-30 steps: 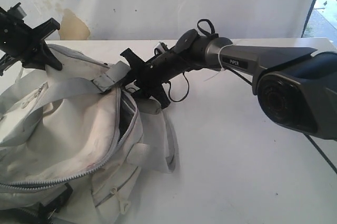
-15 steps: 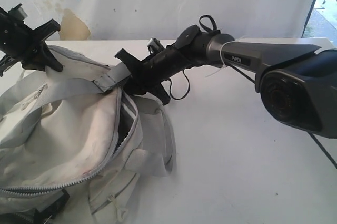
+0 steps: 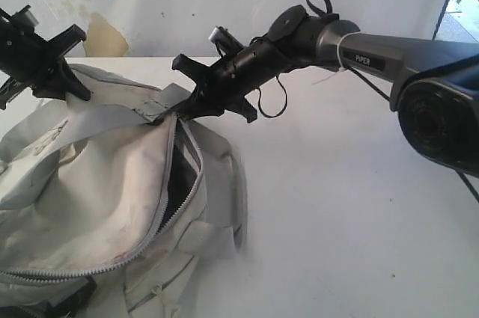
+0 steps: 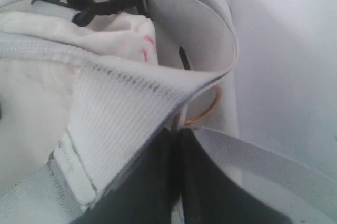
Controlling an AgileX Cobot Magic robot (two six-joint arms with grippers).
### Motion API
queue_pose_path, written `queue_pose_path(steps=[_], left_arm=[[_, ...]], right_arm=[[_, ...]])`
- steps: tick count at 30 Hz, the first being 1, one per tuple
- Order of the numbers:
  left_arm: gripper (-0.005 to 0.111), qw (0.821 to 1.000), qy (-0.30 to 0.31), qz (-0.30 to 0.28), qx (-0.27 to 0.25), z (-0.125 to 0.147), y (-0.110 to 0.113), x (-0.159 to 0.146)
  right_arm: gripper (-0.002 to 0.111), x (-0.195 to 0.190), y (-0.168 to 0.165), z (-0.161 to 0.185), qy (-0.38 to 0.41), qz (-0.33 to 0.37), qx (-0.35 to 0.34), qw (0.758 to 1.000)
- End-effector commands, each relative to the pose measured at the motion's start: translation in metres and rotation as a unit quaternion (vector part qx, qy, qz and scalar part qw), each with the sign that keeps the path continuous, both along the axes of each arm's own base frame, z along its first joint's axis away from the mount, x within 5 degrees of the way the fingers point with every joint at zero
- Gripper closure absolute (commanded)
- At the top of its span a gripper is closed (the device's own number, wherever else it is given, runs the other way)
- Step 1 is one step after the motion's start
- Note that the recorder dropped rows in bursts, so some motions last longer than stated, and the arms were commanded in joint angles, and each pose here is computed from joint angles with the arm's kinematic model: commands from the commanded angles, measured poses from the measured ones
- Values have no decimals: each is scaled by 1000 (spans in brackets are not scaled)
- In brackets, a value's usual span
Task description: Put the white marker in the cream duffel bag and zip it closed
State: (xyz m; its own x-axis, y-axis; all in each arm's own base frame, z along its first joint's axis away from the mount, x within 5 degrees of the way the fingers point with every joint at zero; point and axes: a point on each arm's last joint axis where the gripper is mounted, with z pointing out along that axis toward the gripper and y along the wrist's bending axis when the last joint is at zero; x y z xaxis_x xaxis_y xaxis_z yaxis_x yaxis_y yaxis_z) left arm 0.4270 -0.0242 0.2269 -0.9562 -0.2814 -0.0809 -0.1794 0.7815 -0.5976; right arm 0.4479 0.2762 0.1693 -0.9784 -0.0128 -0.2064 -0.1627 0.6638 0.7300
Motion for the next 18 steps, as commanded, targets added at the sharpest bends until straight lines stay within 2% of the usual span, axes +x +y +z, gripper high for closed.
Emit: queue_pose_path(steps=[1,5,11,18], left_arm=[[107,998,-13,41,-35,9,10,4],[107,995,-17,63,-77,15,13,7],[107,993,-37,82,-71,15,16,11],[107,992,-49,94,-64,15,18,14]], right_arm=[[108,0,-13,16,-37,46,-10,998],[108,-6,-14,20,-50,95,-12,994],[108,-19,-14,23,-51,183,-8,982],[108,-24,-17,41,-75,205,-14,976]])
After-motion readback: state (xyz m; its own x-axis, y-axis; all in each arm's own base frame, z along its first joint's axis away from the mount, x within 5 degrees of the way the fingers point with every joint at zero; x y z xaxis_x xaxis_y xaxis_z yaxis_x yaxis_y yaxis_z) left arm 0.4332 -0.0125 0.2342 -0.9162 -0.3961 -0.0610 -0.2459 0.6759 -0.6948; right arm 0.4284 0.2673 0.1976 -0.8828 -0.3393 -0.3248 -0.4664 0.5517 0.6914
